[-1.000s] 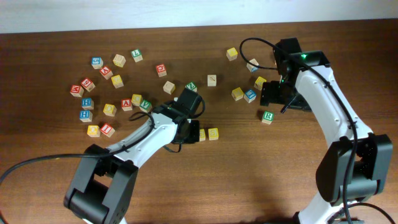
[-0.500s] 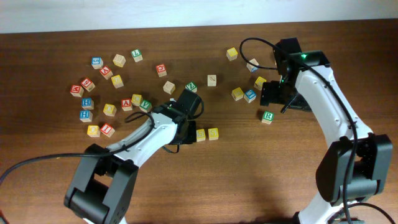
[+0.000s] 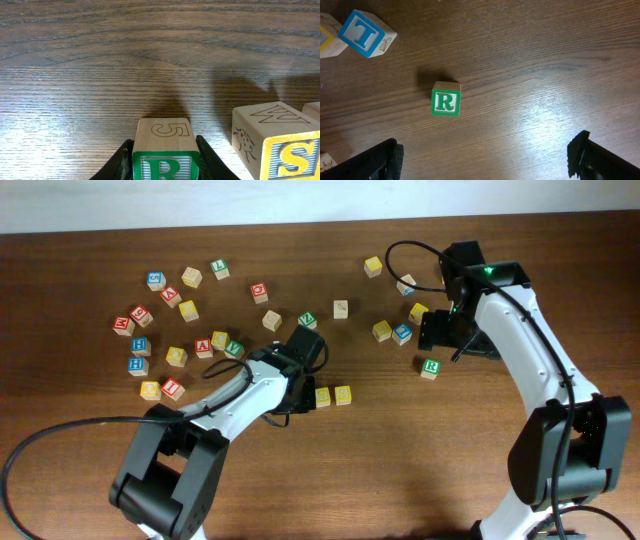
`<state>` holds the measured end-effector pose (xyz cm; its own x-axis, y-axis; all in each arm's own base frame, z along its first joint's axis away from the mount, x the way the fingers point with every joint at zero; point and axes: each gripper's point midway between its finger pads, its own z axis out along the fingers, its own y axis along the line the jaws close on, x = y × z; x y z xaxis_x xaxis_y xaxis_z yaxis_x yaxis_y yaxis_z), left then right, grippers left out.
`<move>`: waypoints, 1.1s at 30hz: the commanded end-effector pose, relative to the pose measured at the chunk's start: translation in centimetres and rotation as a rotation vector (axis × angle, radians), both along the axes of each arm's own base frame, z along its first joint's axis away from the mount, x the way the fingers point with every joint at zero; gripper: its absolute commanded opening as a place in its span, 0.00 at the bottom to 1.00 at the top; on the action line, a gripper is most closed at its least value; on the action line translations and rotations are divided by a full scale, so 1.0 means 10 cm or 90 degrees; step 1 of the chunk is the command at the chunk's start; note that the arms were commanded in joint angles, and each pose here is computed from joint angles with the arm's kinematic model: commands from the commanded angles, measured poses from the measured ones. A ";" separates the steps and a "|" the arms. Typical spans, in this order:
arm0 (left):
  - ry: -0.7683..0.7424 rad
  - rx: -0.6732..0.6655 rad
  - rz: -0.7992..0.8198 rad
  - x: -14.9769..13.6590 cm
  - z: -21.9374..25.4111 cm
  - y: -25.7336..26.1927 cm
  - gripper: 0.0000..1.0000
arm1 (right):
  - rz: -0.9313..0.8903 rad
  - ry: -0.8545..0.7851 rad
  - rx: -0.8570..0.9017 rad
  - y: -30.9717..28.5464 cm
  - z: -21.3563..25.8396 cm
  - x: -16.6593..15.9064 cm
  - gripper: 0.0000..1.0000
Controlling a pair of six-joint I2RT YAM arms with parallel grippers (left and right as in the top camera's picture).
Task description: Spell out RSS
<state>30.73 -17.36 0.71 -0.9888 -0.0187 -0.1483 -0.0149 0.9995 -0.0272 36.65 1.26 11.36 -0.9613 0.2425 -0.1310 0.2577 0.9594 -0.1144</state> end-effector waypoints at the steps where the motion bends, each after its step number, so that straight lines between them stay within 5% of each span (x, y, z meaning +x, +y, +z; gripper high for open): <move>1: -0.003 -0.010 -0.017 0.04 0.00 -0.05 0.29 | 0.002 0.003 -0.011 -0.04 -0.01 -0.01 0.98; 10: -0.008 -0.010 -0.036 0.06 0.02 -0.07 0.36 | 0.002 0.003 -0.011 -0.03 -0.01 -0.01 0.98; 18: 0.000 -0.040 -0.040 0.06 0.05 -0.16 0.33 | 0.002 0.003 -0.011 -0.03 -0.01 -0.01 0.98; 23: 0.000 -0.037 -0.040 0.05 0.05 -0.15 0.57 | 0.002 0.003 -0.011 -0.04 -0.01 -0.01 0.98; 33: 0.020 -0.018 -0.013 0.12 0.23 0.00 0.56 | 0.002 0.003 -0.011 -0.03 -0.01 -0.01 0.98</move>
